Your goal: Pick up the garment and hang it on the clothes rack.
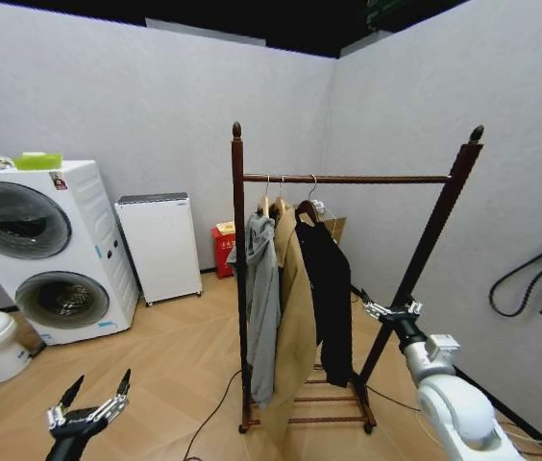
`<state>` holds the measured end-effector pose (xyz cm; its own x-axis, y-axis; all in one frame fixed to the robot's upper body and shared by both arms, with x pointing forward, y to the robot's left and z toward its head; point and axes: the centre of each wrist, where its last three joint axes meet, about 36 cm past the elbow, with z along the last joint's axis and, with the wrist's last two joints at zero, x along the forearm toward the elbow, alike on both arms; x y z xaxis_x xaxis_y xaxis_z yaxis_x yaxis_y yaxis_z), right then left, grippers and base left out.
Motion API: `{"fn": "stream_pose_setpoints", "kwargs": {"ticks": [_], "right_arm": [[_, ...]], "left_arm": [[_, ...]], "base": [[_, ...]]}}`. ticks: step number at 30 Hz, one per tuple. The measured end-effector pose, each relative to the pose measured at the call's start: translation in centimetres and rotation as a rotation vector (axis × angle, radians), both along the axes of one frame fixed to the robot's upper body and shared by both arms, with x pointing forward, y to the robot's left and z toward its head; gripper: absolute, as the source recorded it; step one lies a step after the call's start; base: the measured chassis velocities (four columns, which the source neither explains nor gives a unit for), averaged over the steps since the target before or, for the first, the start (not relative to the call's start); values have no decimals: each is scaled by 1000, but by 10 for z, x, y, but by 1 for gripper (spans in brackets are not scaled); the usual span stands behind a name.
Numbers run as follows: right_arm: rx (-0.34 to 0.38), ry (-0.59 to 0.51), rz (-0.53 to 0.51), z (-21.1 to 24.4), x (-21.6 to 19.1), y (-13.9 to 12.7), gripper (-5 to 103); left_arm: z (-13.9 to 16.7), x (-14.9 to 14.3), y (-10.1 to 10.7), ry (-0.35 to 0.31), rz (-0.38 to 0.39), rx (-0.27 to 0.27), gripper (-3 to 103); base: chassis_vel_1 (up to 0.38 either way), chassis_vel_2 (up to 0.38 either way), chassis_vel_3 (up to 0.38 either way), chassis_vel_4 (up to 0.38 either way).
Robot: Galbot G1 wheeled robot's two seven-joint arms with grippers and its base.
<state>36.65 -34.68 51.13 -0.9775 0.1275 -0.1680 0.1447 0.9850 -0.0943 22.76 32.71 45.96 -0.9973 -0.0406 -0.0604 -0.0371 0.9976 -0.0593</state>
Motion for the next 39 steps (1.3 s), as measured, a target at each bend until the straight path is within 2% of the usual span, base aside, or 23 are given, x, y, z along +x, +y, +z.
{"fn": "stream_pose_setpoints", "kwargs": {"ticks": [16, 39], "right_arm": [[9, -26, 28, 9, 2, 24, 100], [1, -63, 77, 30, -15, 39, 100]], "left_arm": [[0, 0, 0, 0, 0, 0, 100], [0, 0, 0, 0, 0, 0, 100]], "base": [[-81, -106, -105, -85], [39, -291, -282, 34]]}}
